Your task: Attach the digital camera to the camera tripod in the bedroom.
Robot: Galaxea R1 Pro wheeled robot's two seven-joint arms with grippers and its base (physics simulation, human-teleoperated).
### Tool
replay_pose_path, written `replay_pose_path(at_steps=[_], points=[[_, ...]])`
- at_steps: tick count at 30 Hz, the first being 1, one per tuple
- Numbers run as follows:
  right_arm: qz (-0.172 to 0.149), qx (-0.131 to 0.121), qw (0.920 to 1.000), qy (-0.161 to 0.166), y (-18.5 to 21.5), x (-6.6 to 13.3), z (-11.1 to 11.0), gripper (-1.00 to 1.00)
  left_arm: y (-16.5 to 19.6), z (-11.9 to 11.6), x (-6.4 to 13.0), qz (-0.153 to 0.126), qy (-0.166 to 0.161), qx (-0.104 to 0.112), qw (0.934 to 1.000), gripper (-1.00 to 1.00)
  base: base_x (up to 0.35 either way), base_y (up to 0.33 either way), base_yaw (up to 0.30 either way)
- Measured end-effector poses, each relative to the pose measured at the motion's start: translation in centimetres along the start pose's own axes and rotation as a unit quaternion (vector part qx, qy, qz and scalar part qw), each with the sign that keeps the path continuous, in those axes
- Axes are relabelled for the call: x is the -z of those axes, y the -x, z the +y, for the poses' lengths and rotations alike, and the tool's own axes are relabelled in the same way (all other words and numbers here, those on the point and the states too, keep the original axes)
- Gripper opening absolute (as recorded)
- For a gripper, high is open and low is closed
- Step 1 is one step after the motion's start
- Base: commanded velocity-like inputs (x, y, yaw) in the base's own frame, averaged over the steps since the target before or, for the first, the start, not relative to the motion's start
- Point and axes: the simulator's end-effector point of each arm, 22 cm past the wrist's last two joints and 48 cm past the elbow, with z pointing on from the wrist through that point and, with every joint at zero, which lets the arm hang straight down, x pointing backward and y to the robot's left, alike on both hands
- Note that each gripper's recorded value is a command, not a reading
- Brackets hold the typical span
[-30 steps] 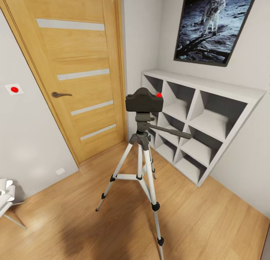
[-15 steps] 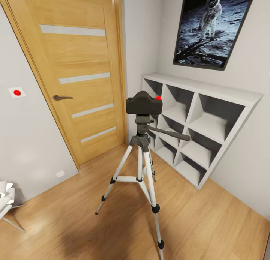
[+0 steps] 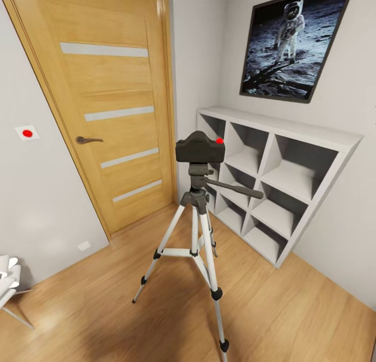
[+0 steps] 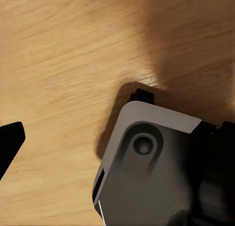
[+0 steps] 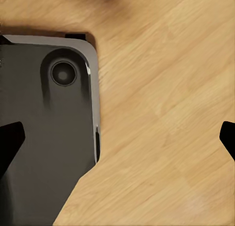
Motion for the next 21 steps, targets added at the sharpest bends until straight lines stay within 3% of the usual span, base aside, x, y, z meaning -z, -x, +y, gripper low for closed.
replay_pose_path(at_steps=[21], points=[[-0.017, 0.007, 0.9998, 0.002, 1.3, 0.1, 0.1, 1.0, 1.3, -0.3, 0.6, -0.016, -0.005, 0.002, 0.9999, 1.0, 0.0, 0.0, 0.0]])
